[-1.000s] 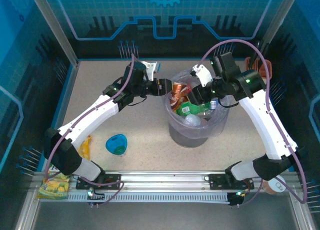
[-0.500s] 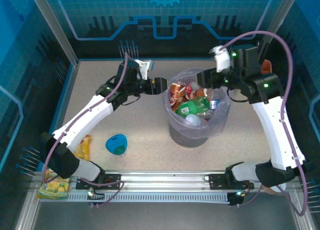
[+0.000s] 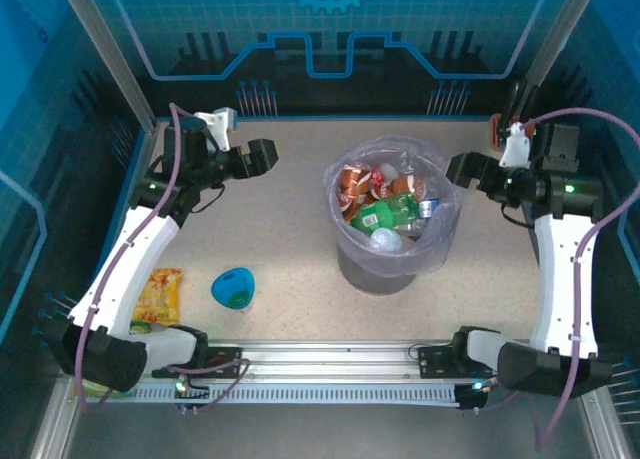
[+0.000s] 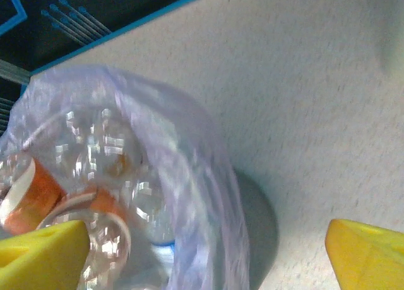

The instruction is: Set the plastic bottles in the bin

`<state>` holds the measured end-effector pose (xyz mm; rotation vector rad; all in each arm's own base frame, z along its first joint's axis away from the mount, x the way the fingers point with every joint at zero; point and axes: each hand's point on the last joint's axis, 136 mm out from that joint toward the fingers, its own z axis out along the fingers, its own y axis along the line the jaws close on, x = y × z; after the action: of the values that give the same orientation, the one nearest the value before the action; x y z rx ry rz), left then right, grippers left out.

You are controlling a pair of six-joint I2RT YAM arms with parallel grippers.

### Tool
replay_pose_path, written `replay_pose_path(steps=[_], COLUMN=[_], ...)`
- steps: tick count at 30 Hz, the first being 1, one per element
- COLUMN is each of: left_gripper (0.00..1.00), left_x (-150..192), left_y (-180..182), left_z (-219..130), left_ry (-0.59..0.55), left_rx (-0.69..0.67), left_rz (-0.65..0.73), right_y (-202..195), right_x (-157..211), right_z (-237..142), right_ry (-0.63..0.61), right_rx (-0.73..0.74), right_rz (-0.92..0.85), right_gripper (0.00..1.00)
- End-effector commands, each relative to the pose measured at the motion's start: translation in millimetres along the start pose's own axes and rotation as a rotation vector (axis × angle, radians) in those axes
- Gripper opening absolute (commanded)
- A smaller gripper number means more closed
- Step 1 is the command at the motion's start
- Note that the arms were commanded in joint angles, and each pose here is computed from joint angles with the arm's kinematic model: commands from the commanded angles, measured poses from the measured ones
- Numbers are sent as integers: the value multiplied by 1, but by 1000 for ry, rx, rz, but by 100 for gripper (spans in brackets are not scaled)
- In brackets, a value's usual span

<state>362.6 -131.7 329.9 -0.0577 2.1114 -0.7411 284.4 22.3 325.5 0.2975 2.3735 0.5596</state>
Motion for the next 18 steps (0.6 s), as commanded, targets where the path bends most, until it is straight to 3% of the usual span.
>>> replay_pose_path(steps=[1,11,18], left_gripper=[93,92,91], left_x=[22,24,7], left_y=[1,0,31], left_z=[1,4,-8], left_ry=[82,94,37], left_rx=[56,142,122], left_rz=[-69,-168,-279], right_y=[9,24,60], right_x=[37,68,69], right_z=[-8,26,62], right_ry=[91,153,146], right_rx=[-74,-231,-301], right_rz=[66,200,198], right_gripper=[100,97,94])
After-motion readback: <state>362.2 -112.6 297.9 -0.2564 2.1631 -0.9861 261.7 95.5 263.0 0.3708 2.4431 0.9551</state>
